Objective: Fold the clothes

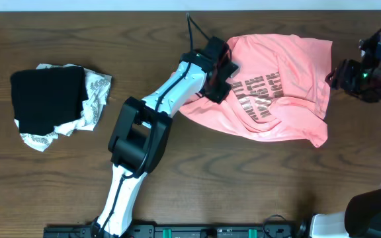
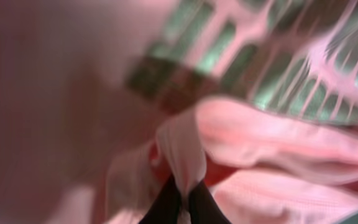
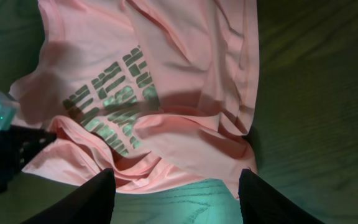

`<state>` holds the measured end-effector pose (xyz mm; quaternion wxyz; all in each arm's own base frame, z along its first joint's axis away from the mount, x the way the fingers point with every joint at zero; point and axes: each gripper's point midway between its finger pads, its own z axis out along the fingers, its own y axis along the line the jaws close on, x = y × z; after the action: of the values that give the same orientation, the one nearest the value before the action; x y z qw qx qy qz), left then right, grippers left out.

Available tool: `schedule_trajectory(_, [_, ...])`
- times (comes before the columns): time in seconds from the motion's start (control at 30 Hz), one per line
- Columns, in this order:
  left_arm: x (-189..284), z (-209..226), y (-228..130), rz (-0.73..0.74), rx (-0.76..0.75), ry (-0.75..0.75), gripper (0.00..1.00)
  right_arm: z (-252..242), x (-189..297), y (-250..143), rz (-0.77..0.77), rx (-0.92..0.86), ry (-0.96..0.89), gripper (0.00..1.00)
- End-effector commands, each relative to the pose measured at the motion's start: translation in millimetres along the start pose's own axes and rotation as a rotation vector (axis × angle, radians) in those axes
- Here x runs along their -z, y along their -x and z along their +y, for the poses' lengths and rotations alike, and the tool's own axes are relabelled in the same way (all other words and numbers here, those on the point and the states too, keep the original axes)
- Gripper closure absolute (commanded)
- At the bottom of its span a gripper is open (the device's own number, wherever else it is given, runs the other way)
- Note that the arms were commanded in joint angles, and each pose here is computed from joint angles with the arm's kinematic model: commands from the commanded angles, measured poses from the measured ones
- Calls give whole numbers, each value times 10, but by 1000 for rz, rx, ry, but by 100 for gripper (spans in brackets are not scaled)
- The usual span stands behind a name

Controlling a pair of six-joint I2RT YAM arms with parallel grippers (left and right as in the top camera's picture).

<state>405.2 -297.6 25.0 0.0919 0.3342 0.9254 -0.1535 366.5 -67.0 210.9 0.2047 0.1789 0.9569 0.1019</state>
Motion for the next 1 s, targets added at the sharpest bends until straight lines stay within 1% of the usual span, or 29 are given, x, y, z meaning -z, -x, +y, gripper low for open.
schedule_trajectory(0.0, [430,53,13,-9,31,82,94,7,40,26,-12,-13,2,38])
schedule_trajectory(0.2, [1162,-173,-343,62,46,84,94,11,40,53,-23,-11,3,37])
schedule_trajectory(0.37, [1516,-307,-640,127,65,77,94,14,41,86,-36,-7,5,37])
schedule_trajectory(0.5, [1583,-352,-864,212,83,68,94,15,42,97,-41,-6,5,36])
schedule_trajectory(0.77, [1667,-413,-1177,345,113,54,94,15,41,82,-35,-7,4,34])
schedule_trajectory(0.8, [1683,-423,-1220,364,117,52,94,14,40,69,-29,-8,4,34])
schedule_trajectory(0.9, [1707,-436,-1283,391,123,50,94,49,27,-29,10,6,5,37])
schedule_trajectory(0.97, [1705,-436,-1277,389,122,49,94,117,-4,-122,44,45,9,36])
